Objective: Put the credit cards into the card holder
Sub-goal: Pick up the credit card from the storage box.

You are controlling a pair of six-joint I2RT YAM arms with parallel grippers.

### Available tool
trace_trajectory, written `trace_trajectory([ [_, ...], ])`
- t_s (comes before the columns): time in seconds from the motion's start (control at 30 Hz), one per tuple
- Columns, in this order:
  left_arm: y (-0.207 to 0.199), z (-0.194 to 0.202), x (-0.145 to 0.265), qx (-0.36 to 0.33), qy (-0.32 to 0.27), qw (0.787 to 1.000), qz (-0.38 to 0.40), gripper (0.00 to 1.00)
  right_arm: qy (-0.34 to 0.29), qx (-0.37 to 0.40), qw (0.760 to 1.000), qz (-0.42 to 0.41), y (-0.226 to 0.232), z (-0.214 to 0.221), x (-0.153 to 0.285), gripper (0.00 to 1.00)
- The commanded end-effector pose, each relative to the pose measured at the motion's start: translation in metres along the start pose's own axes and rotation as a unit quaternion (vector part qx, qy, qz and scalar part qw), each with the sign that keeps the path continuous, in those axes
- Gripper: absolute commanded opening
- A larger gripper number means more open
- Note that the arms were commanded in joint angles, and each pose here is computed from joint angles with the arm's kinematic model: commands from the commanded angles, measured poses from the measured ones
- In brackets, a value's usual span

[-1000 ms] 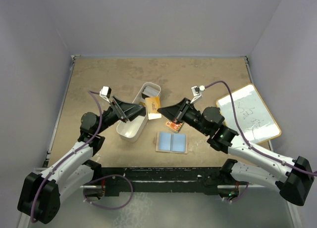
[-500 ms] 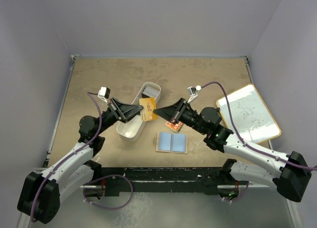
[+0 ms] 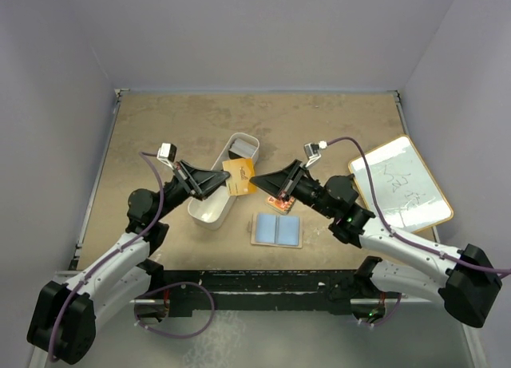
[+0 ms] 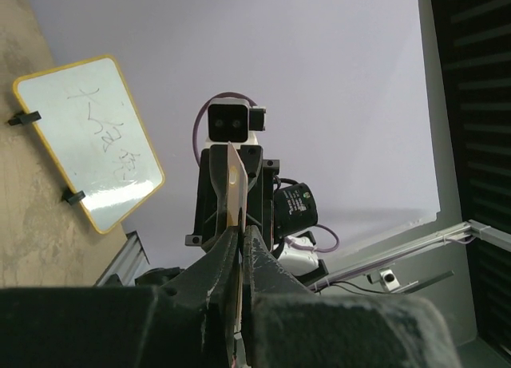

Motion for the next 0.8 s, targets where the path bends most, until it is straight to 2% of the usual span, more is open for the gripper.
trace_trajectory([
  [0.0, -0.014, -0.001, 0.000, -0.017, -0.012, 0.999, 0.032, 0.00, -0.003, -0.006, 1.000, -0.013, 0.004, -0.003, 0.005, 0.00],
  [0.33, 0.012, -0.005, -0.001, -0.028, -0.028, 0.998, -0.038, 0.00, -0.018, 0.011, 1.000, 0.004, 0.001, -0.008, 0.016, 0.00],
  [0.77, 0.035, -0.007, -0.002, -0.028, -0.031, 0.996, -0.082, 0.00, -0.033, 0.021, 0.999, 0.005, 0.009, -0.012, 0.033, 0.00],
])
Point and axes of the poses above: each gripper's point midway between its finger pads, its own x axis back along the fingers, its own y axis along the line the jaws close on, z = x × y, the point moved 6 cm from there along x, back along the fingers, and after that the axes turned 3 degrees about -x, right-handed, at the moved point
